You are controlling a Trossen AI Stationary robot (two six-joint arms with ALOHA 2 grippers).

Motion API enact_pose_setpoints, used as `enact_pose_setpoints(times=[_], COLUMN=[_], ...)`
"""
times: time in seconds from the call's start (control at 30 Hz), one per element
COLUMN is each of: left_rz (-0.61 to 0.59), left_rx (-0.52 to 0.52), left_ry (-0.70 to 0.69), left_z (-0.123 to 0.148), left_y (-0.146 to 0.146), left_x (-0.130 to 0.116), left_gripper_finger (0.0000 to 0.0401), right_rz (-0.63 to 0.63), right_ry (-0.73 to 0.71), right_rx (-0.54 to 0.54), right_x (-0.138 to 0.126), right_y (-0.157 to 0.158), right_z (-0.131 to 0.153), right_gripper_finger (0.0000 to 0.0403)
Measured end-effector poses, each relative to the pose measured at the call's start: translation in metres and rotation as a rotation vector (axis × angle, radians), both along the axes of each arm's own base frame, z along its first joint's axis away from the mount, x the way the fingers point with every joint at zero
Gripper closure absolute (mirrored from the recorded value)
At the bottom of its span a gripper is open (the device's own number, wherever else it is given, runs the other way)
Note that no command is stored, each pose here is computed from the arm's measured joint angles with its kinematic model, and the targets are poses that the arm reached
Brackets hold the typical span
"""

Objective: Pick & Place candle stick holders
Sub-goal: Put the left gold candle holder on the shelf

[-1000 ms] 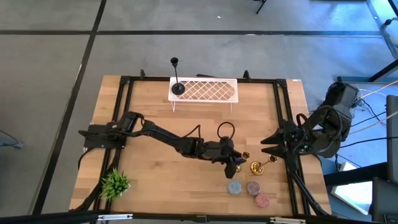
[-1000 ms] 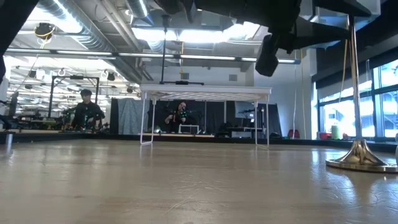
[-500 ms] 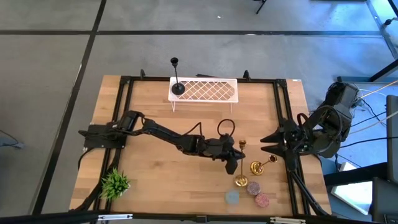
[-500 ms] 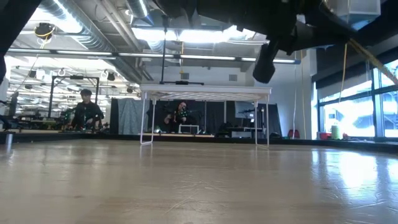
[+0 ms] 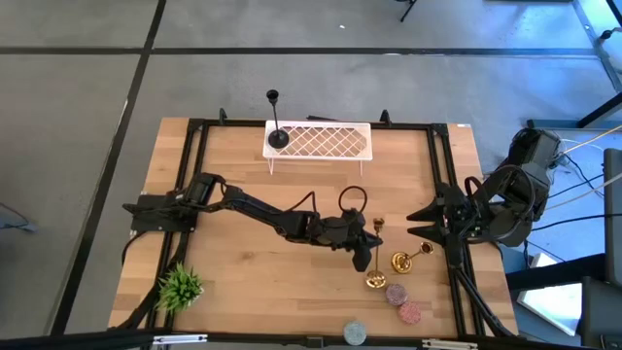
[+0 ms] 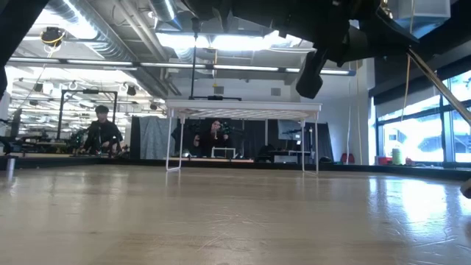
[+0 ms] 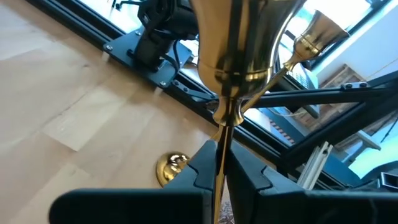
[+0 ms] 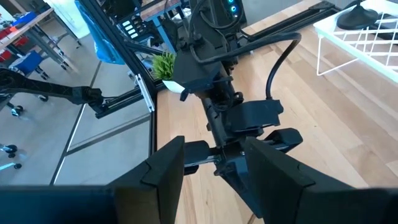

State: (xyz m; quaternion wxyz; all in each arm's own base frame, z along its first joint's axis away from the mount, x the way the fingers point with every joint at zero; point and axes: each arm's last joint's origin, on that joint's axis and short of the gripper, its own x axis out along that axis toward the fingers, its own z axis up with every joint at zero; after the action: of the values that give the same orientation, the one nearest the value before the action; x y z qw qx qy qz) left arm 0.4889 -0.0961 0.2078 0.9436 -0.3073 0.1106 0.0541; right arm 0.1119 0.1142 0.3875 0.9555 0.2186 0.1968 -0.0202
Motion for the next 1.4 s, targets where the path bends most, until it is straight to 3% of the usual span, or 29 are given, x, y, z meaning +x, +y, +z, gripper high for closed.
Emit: enact_pose_setpoints(times=[0.33,0.67,0.87,1.0,1.2,1.4], left_rz=[0.072,0.053,0.068,0.084,0.072,0.048], left_rx=[0.071,0.093,0.122,0.134,0.145,0.147], left_ry=[0.051,0.01,0.057,-0.005,-0.09,-0.098], left_z=[0.019,0.086,0.119,0.146,0.171,0.174], left_y=[0.012,0.032,0.038,0.041,0.043,0.042], left_x=[-0.009,-0.036,-0.063,-0.078,-0.093,-0.095], left_gripper_finger=[0.0389,0.0389,0.0389,0.0389,0.0389,0.0389], right_rz=[0.003,0.015,0.002,0.004,0.026,0.009], right_ry=[0.001,-0.003,-0.011,-0.011,-0.022,-0.019], right_rx=[-0.006,-0.039,-0.041,-0.056,-0.109,-0.139], right_x=[0.0,0.0,0.0,0.002,0.021,0.049], right_y=[0.0,0.0,0.0,-0.001,0.001,-0.006], right_z=[0.0,0.0,0.0,0.0,0.001,0.0], right_gripper_finger=[0.0231,0.0231,0.0231,0.0231,0.0223,0.0194])
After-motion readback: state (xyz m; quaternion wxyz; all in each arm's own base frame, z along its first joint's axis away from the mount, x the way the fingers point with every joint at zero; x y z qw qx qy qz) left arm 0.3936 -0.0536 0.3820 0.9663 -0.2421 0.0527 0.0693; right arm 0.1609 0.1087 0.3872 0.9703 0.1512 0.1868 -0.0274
